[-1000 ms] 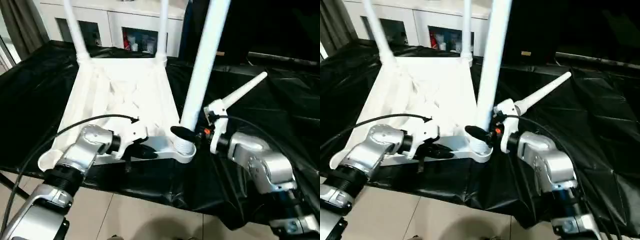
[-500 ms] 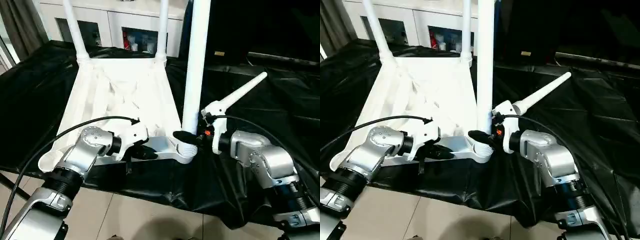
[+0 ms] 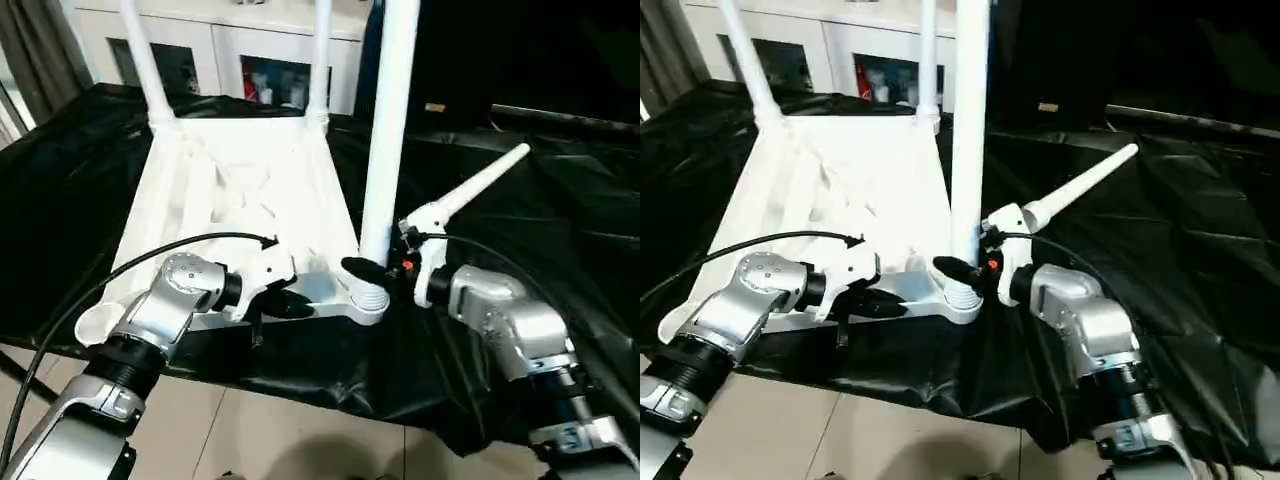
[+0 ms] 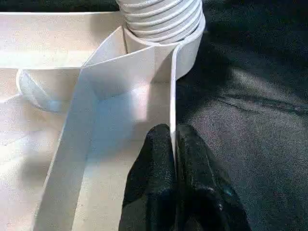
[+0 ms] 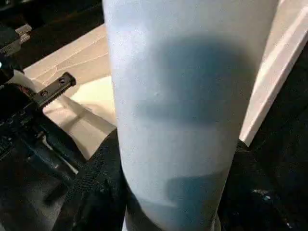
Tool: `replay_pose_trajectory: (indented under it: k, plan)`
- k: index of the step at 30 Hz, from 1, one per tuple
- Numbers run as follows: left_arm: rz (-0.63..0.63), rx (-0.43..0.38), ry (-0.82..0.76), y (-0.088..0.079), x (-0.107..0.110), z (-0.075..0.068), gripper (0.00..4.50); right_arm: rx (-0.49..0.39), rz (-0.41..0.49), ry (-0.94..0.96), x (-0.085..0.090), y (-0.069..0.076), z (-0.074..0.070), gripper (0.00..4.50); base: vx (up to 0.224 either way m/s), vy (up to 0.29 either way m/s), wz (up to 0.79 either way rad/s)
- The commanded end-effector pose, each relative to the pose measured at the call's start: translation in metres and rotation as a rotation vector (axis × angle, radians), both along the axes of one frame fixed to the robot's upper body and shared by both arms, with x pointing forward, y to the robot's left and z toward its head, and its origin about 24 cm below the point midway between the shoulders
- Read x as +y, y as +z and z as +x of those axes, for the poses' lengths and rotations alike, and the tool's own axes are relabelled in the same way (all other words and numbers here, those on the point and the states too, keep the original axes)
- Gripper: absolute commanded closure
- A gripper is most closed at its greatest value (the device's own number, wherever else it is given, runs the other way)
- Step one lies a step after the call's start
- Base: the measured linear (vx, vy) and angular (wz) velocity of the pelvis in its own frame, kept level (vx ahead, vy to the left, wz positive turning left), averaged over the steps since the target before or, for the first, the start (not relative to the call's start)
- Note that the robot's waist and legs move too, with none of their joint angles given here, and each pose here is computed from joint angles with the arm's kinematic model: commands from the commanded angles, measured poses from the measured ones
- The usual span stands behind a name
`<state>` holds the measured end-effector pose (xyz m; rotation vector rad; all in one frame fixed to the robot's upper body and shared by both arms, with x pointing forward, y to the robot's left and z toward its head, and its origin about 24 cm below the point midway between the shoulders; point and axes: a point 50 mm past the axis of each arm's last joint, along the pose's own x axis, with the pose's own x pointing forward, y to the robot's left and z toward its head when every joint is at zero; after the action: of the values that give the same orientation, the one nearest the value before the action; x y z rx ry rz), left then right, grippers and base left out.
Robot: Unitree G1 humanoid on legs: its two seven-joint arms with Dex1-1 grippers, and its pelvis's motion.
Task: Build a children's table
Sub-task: Insert table leg to table base
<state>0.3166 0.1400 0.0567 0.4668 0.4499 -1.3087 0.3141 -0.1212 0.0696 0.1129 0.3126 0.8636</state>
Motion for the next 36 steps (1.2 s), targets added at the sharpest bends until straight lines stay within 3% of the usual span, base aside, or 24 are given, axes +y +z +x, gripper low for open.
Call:
replay_pose_trajectory:
  k: [1,11,17,28,36]
  plan:
    - [0.004,-0.03,0.009,0.007,0.001,0.005,4.5,0.015,0.04,-0.041,-0.007,-0.01,-0.003,2.59,0.0,0.0,0.0]
    - [0.011,-0.064,0.039,0.012,0.006,0.011,4.5,0.018,0.197,-0.123,-0.009,-0.034,-0.014,2.59,0.0,0.0,0.0]
    - [0.02,-0.071,0.045,0.013,0.009,0.012,4.5,-0.014,0.218,-0.181,-0.01,-0.053,-0.025,2.59,0.0,0.0,0.0]
    - [0.02,-0.076,0.046,0.013,0.007,0.013,4.5,-0.056,0.196,-0.257,-0.017,-0.074,-0.039,2.59,0.0,0.0,0.0]
    - [0.026,-0.077,0.041,0.012,0.007,0.012,4.5,-0.152,0.087,-0.135,-0.005,-0.064,-0.043,2.59,0.0,0.0,0.0]
